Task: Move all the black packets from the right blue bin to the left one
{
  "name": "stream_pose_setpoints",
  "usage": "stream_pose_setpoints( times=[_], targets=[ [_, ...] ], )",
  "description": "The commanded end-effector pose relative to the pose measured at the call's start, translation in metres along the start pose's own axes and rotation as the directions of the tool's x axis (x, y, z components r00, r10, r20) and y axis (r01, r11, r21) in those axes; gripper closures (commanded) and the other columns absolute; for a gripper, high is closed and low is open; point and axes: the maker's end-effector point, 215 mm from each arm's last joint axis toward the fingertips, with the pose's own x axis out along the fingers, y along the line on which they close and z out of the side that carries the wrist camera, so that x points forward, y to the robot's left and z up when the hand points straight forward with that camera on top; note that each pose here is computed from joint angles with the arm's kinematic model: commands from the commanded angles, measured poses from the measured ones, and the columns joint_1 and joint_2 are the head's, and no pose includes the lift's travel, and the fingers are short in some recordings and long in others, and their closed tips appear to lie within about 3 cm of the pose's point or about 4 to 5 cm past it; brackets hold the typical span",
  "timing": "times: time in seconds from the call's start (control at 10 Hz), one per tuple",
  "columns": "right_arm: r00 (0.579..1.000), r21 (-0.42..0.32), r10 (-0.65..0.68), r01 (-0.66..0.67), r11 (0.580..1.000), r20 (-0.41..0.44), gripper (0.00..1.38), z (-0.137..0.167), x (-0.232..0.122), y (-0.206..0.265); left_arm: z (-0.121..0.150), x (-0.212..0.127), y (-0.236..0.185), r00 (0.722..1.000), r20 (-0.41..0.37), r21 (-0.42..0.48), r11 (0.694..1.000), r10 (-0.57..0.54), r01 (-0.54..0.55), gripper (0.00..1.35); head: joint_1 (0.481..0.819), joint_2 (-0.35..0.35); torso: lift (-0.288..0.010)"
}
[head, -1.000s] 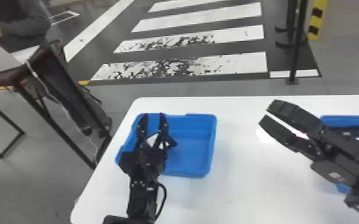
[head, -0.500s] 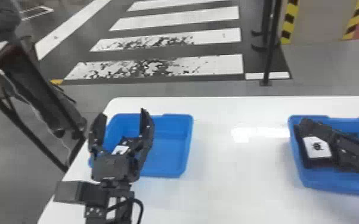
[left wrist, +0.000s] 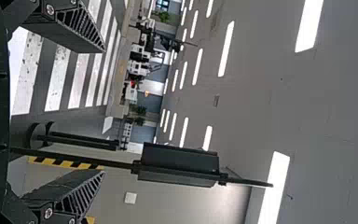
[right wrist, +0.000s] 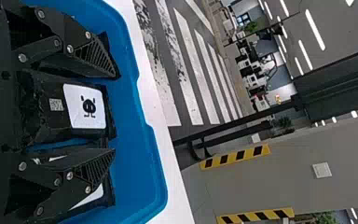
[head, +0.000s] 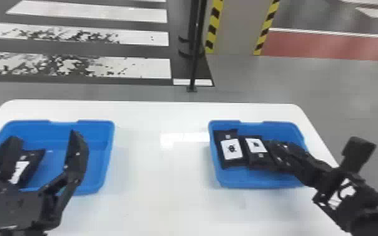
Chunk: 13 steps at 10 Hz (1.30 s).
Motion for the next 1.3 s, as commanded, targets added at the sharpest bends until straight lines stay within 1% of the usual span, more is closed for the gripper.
stream_pose_setpoints(
  times=[0.0, 0.1, 0.2, 0.3, 0.4, 0.5, 0.6, 0.7, 1.0, 1.2],
  targets=[
    [1.0, -0.014, 0.027, -0.027, 1.0, 0.002, 0.5, 0.002, 0.012, 0.015, -0.002, 0.0, 0.002, 1.0, -0.007, 0.003, 1.0, 0.002, -0.002, 0.12, 0.695, -0.167, -0.14],
    [0.999, -0.034, 0.044, -0.044, 0.998, 0.0, 0.51, 0.004, 0.021, 0.028, -0.002, 0.0, 0.002, 1.0, -0.011, 0.007, 1.0, 0.001, -0.001, 0.12, 0.695, -0.16, -0.14],
    [0.998, -0.039, 0.063, -0.064, 0.997, -0.02, 0.51, 0.0, 0.03, 0.045, -0.004, 0.0, 0.002, 1.0, -0.016, 0.009, 1.0, 0.0, 0.0, 0.12, 0.695, -0.142, -0.14],
    [0.997, -0.073, 0.054, -0.058, 0.996, -0.054, 0.51, -0.003, 0.035, 0.057, -0.003, 0.0, 0.002, 1.0, -0.016, 0.01, 1.0, 0.001, -0.001, 0.12, 0.695, -0.121, -0.14],
    [0.994, -0.1, 0.049, -0.059, 0.993, -0.097, 0.51, -0.01, 0.042, 0.066, -0.003, 0.001, 0.002, 1.0, -0.02, 0.012, 1.0, 0.0, 0.0, 0.12, 0.695, -0.109, -0.14],
    [0.986, -0.098, 0.063, -0.079, 0.992, -0.152, 0.51, -0.022, 0.047, 0.079, -0.003, 0.001, 0.003, 1.0, -0.02, 0.013, 1.0, -0.001, 0.001, 0.12, 0.695, -0.09, -0.14],
    [0.973, -0.101, 0.063, -0.087, 0.991, -0.221, 0.51, -0.037, 0.044, 0.09, -0.003, 0.001, 0.003, 1.0, -0.02, 0.013, 1.0, -0.001, 0.001, 0.12, 0.695, -0.071, -0.14],
    [0.969, -0.103, 0.067, -0.094, 0.99, -0.239, 0.5, -0.042, 0.046, 0.098, -0.004, 0.0, 0.004, 1.0, -0.022, 0.015, 1.0, 0.0, 0.001, 0.12, 0.695, -0.05, -0.14],
    [0.961, -0.108, 0.075, -0.107, 0.988, -0.265, 0.51, -0.051, 0.054, 0.109, -0.003, 0.001, 0.004, 1.0, -0.019, 0.015, 1.0, -0.001, 0.001, 0.12, 0.695, -0.017, -0.14],
    [0.953, -0.087, 0.079, -0.109, 0.99, -0.292, 0.51, -0.061, 0.059, 0.109, -0.002, 0.002, 0.003, 1.0, -0.015, 0.015, 1.0, -0.003, 0.003, 0.12, 0.695, -0.009, -0.14]
  ],
)
